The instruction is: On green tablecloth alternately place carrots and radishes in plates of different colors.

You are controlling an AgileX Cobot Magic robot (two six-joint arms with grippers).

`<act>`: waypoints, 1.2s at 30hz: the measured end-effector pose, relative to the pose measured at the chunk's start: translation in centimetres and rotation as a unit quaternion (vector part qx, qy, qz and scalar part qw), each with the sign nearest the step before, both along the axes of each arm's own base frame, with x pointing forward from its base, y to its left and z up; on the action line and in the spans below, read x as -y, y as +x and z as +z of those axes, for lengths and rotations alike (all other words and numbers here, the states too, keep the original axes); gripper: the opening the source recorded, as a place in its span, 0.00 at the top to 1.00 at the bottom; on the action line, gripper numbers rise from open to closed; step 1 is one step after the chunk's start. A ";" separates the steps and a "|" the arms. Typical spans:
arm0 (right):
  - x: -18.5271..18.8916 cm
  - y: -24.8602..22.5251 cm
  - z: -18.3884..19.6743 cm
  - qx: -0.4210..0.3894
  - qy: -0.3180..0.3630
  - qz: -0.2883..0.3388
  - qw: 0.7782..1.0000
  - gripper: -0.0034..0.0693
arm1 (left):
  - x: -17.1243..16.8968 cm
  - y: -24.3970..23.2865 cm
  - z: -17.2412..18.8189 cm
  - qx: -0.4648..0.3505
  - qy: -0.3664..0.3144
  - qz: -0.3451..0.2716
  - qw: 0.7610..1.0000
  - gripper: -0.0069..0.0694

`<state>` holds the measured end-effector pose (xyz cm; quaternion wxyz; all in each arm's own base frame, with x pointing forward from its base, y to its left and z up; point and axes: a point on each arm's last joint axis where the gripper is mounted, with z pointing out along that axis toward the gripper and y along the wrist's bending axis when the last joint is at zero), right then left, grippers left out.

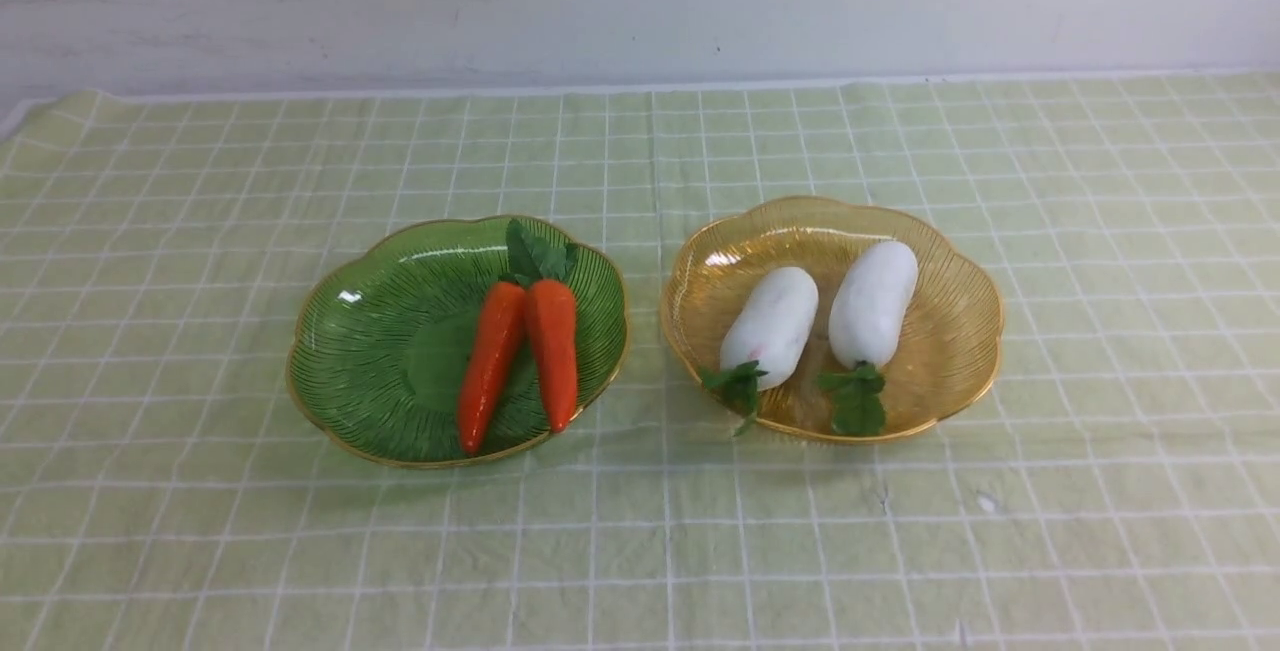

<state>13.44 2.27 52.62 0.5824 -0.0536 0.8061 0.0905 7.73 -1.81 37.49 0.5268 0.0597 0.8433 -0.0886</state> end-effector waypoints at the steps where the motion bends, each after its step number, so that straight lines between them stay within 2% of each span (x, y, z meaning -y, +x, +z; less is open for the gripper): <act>1: 0.2 -1.3 -0.5 0.043 0.007 -0.006 0.999 0.97 | 0.1 0.1 0.1 0.007 -0.001 -0.001 1.000 0.92; 3: 0.8 -5.9 -2.8 0.161 0.029 -0.023 0.986 0.97 | 0.2 0.3 0.4 0.022 -0.006 -0.005 1.000 0.92; 5: 1.2 -8.2 -5.5 0.239 0.040 -0.036 0.969 0.97 | 0.3 0.4 0.5 0.030 -0.009 -0.007 0.999 0.92; 6: 1.3 -8.1 -5.9 0.247 0.041 -0.037 0.967 0.97 | 0.3 0.4 0.5 0.030 -0.009 -0.008 0.999 0.92; 9: 2.0 -11.7 -12.2 0.358 0.057 -0.058 0.930 0.97 | 0.3 0.5 0.6 0.035 -0.009 -0.008 0.999 0.92; 10: 2.0 -11.6 -12.9 0.361 0.058 -0.059 0.929 0.97 | 0.3 0.5 0.6 0.035 -0.009 -0.008 0.999 0.92; 12: 2.3 -13.1 -16.0 0.408 0.066 -0.066 0.908 0.97 | 0.3 0.5 0.6 0.035 -0.009 -0.008 0.999 0.92; 15: 2.4 -13.3 -17.7 0.426 0.071 -0.070 0.899 0.97 | 0.3 0.5 0.6 0.034 -0.006 -0.006 0.999 0.92; 20: 2.3 -12.7 -18.8 0.410 0.070 -0.070 0.907 0.97 | 0.1 0.3 0.5 0.035 -0.003 -0.001 0.999 0.92; 27: 2.3 -12.7 -18.8 0.411 0.070 -0.070 0.906 0.97 | -1.6 -1.6 -2.2 0.018 -0.002 0.045 0.999 0.92; 31: 2.3 -12.7 -18.8 0.411 0.070 -0.070 0.906 0.97 | -2.5 -3.0 -3.7 0.030 -0.034 0.068 0.997 0.92; 36: 2.3 -12.7 -18.8 0.411 0.070 -0.070 0.906 0.97 | -3.0 -4.1 -3.9 0.051 -0.054 0.072 0.995 0.92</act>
